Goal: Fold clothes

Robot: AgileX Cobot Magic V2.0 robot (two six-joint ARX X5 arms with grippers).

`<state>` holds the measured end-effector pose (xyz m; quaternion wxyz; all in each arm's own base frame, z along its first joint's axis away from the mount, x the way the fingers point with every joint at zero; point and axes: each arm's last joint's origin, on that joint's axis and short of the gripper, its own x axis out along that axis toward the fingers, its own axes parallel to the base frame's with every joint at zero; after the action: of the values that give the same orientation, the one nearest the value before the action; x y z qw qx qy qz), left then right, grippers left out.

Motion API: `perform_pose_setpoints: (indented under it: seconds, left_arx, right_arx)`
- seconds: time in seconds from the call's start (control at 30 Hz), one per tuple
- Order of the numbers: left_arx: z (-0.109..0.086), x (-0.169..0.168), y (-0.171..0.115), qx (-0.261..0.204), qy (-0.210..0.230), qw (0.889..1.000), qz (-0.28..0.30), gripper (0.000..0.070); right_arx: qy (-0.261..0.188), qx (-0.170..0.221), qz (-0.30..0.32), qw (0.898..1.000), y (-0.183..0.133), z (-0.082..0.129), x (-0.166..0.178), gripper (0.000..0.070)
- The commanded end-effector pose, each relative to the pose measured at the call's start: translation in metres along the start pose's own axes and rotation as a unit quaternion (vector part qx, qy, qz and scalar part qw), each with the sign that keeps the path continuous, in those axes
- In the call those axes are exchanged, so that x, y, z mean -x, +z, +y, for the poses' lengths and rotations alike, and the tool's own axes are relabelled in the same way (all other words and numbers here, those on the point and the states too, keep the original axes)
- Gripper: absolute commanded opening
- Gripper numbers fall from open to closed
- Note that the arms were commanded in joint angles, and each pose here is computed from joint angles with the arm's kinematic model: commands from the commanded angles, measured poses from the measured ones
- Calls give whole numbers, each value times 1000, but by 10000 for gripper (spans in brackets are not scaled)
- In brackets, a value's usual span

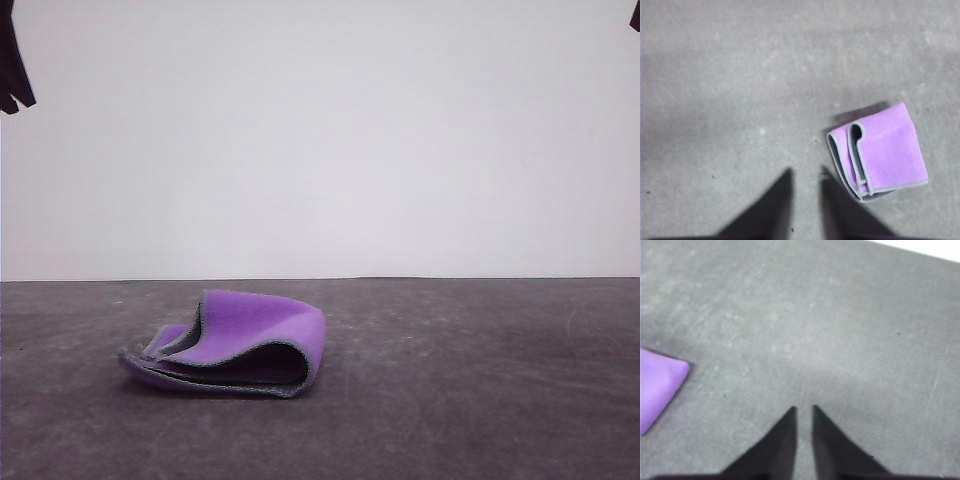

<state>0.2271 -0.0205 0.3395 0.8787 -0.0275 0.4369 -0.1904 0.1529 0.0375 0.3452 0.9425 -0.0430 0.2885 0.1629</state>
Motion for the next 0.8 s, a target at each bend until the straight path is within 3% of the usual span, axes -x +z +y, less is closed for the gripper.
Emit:
perform_pose_setpoints:
  seconds: [0.0,0.67,0.77]
  left_arx:
    - [1,-1,3,-1,2,1000,-2,12]
    - [1,-1,3,4,2,1000,-3,17]
    - [-1,6,2,-28,3,999,-14,17]
  right_arx:
    - [-1,6,-6,1000,4,0,1,9]
    - [0,4,-11,1000,5,0,1,9]
    - [0,4,-11,1000,5,0,1,9]
